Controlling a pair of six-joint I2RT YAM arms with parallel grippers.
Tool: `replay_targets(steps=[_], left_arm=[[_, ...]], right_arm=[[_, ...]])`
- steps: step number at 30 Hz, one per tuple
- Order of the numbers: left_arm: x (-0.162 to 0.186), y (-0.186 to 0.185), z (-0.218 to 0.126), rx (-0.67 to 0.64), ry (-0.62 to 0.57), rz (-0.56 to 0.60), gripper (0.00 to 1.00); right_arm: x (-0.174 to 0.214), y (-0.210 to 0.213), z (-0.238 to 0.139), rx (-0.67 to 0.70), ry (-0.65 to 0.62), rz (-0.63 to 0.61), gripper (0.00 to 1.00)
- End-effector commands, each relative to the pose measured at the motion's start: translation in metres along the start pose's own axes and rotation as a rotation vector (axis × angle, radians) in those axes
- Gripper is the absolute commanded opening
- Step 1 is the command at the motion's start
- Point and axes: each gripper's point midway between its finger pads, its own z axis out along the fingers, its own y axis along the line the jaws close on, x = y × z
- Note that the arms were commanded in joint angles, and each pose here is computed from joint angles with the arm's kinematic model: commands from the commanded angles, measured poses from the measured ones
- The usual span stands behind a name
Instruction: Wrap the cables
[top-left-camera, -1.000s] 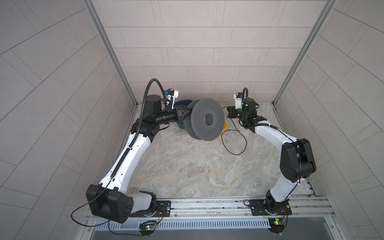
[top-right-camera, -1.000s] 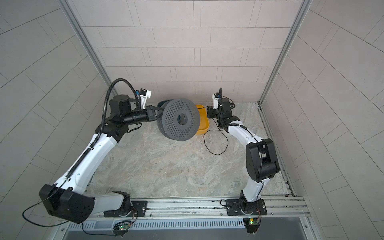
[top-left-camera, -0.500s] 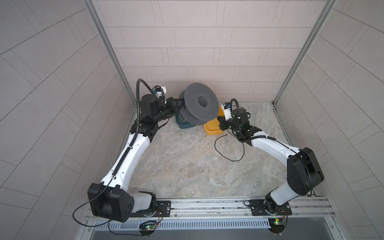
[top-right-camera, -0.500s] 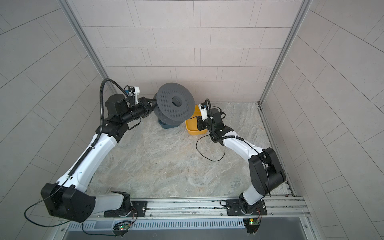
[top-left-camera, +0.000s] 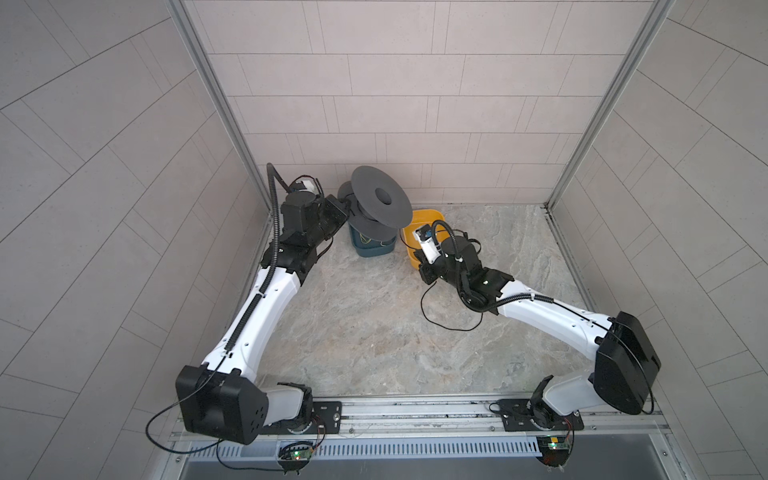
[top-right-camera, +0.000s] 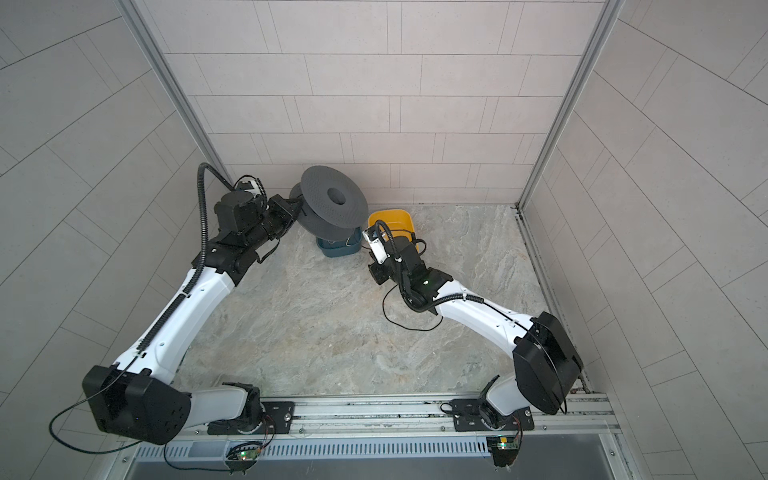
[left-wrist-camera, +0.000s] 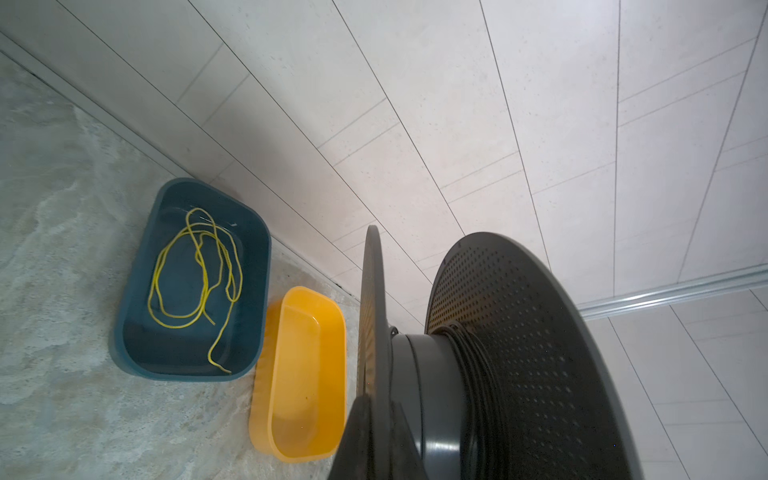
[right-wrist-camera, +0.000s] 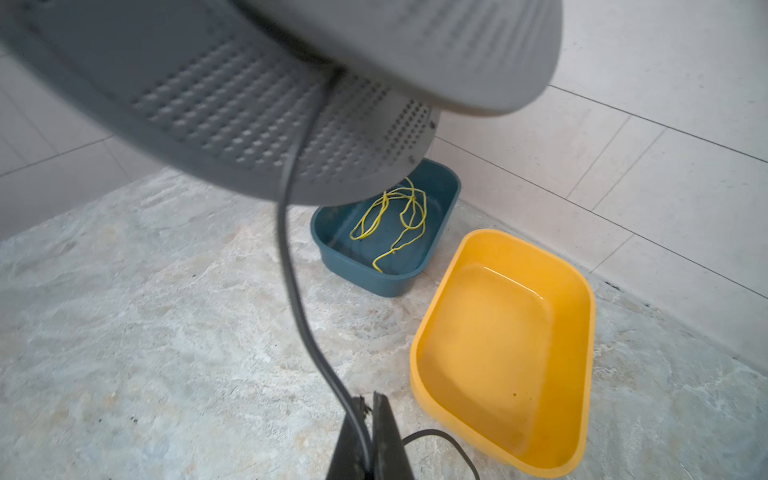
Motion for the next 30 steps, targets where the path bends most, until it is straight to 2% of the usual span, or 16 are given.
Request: replay_targets(steps=[1,7,15,20,24,27,30], left_arm=[[-0.032,-0.014,-0.019,0.012,-0.157,0.035,0.00],[-0.032,0.005,-0.018,-0.084,-0.198,0.122,0.00],[-0.021,0.009,-0.018,-0.173,-0.186,0.279,0.00],[-0.010,0.005,-0.017,-0.222,-0.135,0.415,0.00],[-0.002,0.005,-0.014,-0.247,-0.077,0.486,0.00],[0.005,0.004,-0.014,-0.251,-0.029,0.526,0.00],[0.015,0.002,-0.014,-0.234,0.027,0.544,0.00]], right_arm=[[-0.017,0.015,-0.010,0.024,-0.008,-0.094,0.00],[-0.036,0.064,-0.025,-0.005,-0.004,-0.256,0.00],[-0.069,0.090,-0.039,-0.039,-0.038,-0.375,0.00],[-0.087,0.089,-0.037,-0.019,-0.043,-0.454,0.00],[-0.103,0.081,-0.032,0.051,-0.038,-0.535,0.00],[-0.116,0.067,-0.028,0.145,-0.036,-0.565,0.00],[-0.129,0.056,-0.025,0.197,-0.050,-0.544,0.00]])
